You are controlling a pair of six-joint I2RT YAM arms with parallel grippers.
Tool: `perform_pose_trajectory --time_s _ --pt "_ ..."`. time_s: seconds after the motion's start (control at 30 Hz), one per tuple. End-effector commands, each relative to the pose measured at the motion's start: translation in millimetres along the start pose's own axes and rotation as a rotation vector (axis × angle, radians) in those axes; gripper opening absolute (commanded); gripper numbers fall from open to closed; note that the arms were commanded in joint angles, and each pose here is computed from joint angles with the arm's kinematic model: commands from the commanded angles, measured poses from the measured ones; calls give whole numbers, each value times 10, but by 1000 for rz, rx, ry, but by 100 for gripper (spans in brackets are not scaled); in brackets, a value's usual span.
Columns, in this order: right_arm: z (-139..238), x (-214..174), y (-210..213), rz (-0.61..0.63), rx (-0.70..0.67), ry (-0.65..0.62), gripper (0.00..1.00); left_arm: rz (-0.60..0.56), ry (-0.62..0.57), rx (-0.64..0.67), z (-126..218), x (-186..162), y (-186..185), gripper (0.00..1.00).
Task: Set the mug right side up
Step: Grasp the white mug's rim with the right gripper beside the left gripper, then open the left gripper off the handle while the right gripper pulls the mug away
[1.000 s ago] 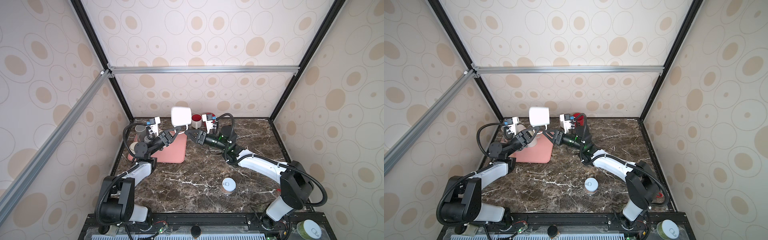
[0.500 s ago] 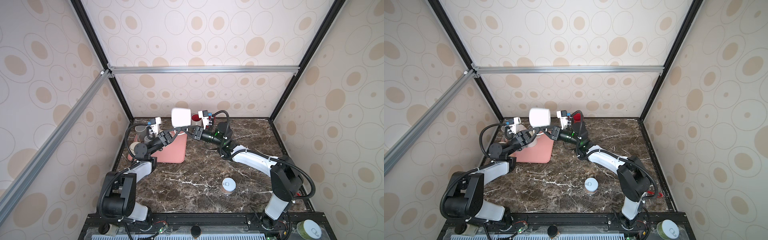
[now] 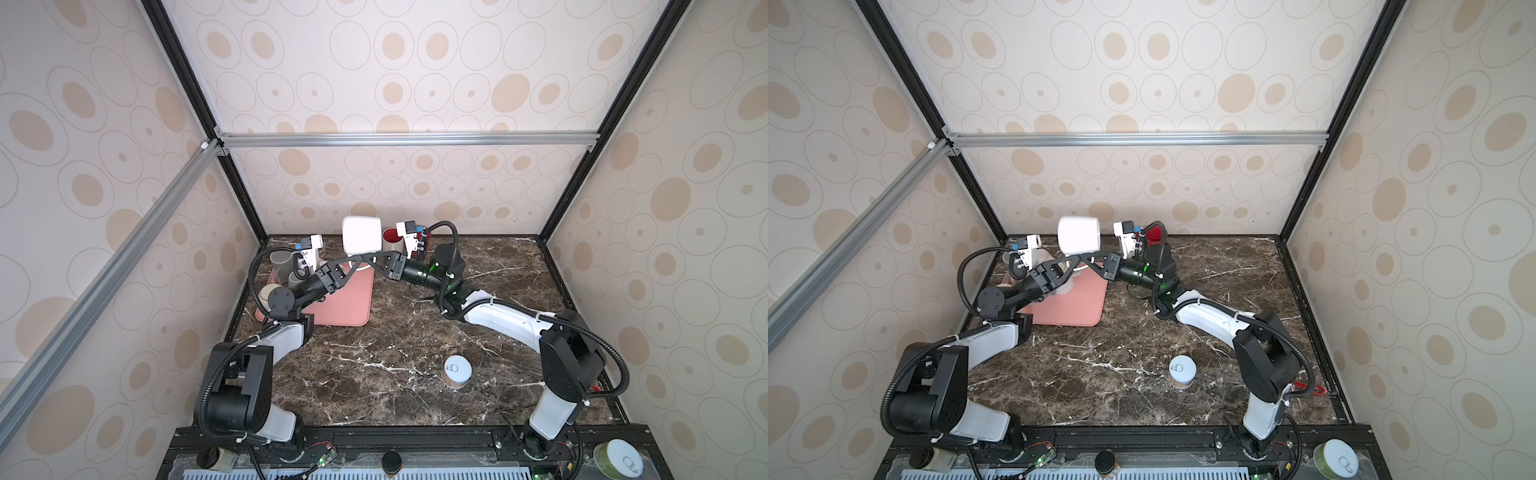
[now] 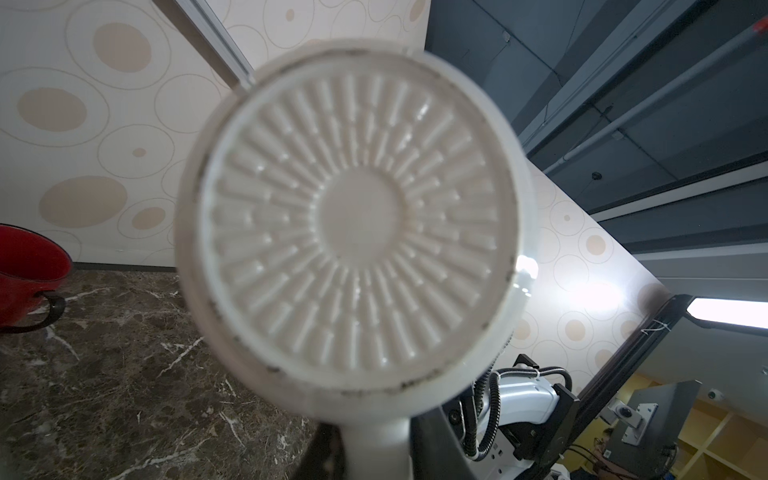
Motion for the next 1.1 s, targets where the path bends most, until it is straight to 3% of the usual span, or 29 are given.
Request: perform_pose_trajectory --time_s 0.0,0.1,0.27,0.63,0.77,0.97,1.07 --pt "65 315 222 56 68 -104 0 -171 48 -70 -17 -63 -270 37" --pt "89 352 205 48 72 -125 0 -174 46 -46 -16 -60 -220 45" --pt "134 383 151 54 40 -134 0 -180 43 1 -6 -47 -132 49" --pt "439 401 -207 123 -256 -99 0 -203 -8 230 158 22 243 49" --pt "677 365 -502 140 -485 -40 0 -224 -7 355 211 41 399 47" --pt "1219 318 -912 266 -949 98 0 -262 -2 527 313 74 586 47" --pt "1377 305 -1068 341 -1091 170 0 -253 0 568 351 65 667 47"
Point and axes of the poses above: each gripper's point midway between its finger pads, its own z axis back along the fingers, its own y axis along the line the jaws close on, x = y × z, the point moved 3 cm from there along z, back along the fingers, and after that the axes turned 14 degrees about z, right-handed, at the moved point
